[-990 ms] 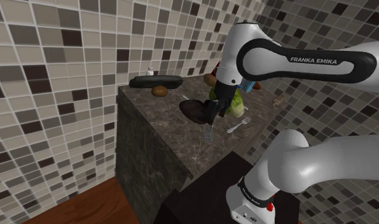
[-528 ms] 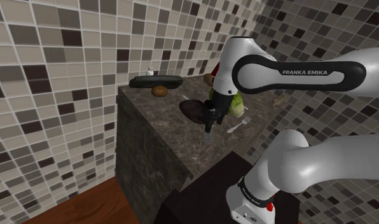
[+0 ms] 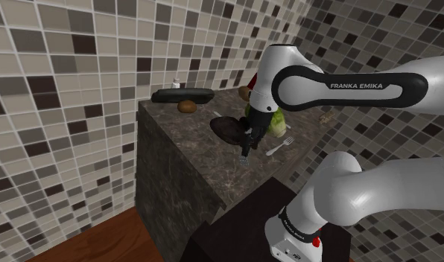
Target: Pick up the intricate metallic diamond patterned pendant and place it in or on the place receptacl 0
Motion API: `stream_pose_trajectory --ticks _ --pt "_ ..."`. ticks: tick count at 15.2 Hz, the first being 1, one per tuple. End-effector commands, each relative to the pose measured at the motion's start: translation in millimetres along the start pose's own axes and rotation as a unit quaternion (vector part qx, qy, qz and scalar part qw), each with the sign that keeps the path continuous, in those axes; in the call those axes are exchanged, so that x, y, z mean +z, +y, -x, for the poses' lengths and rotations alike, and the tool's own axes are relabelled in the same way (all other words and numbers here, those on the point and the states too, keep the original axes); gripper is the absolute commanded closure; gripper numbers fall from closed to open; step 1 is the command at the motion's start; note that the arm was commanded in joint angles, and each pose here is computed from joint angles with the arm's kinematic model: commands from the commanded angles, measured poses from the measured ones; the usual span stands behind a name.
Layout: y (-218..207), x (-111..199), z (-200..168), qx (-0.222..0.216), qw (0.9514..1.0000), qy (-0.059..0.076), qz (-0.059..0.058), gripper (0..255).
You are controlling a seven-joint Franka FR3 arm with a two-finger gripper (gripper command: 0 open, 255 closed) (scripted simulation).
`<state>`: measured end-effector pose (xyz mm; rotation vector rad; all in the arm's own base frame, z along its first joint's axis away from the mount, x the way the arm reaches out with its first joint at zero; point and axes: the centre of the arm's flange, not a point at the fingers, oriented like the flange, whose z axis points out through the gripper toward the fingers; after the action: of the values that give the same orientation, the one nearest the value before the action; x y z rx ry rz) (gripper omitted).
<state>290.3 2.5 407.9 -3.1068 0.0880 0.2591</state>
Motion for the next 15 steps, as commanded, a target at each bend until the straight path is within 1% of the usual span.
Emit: stream_pose_trajectory --ticks 1,9,15 --pt "0.0 0.0 0.0 0.000 1.0000 0.000 0.000 255" --pt "0.0 0.0 0.0 0.000 1.0000 0.000 0.000 255" --pt "-0.6 -31.2 5.3 0.000 1.0000 0.000 0.000 255"
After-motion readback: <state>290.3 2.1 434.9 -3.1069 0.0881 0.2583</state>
